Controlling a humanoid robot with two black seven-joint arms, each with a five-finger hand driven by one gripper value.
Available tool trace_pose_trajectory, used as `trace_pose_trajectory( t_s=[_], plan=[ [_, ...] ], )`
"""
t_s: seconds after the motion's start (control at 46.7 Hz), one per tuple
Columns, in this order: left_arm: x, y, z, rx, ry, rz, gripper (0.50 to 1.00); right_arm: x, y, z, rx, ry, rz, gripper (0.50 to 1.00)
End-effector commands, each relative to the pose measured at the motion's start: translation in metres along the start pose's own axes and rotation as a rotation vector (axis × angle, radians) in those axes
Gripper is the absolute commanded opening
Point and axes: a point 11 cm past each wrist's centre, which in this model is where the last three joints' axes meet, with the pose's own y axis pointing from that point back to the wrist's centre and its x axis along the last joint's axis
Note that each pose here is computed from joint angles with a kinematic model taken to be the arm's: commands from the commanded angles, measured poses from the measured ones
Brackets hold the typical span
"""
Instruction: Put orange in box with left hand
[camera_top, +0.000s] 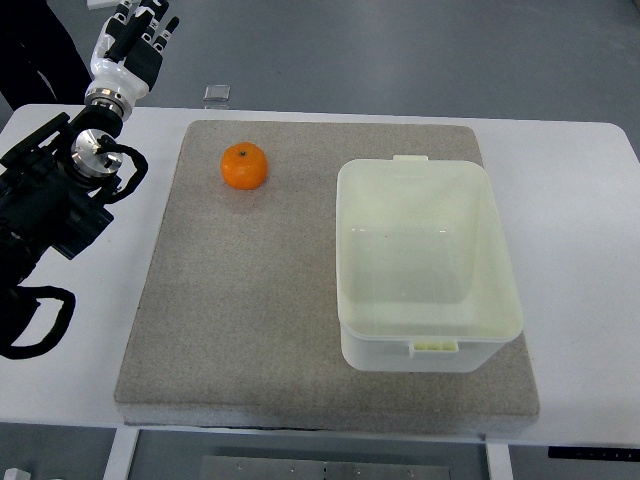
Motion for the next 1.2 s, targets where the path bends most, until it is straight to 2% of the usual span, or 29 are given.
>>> trace_pose_trajectory(
  t_s=[0.0,1.177],
  plan=[
    [-0.0005,-0.0003,0.0006,-0.003,0.004,0.0,0.996,0.0,0.0,0.0,0.0,0.0,0.0,0.932],
    [0.0029,-0.0013,0.004,-0.011,-0.001,0.038,0.996,0.0,0.0,0.0,0.0,0.0,0.0,0.932]
  ],
)
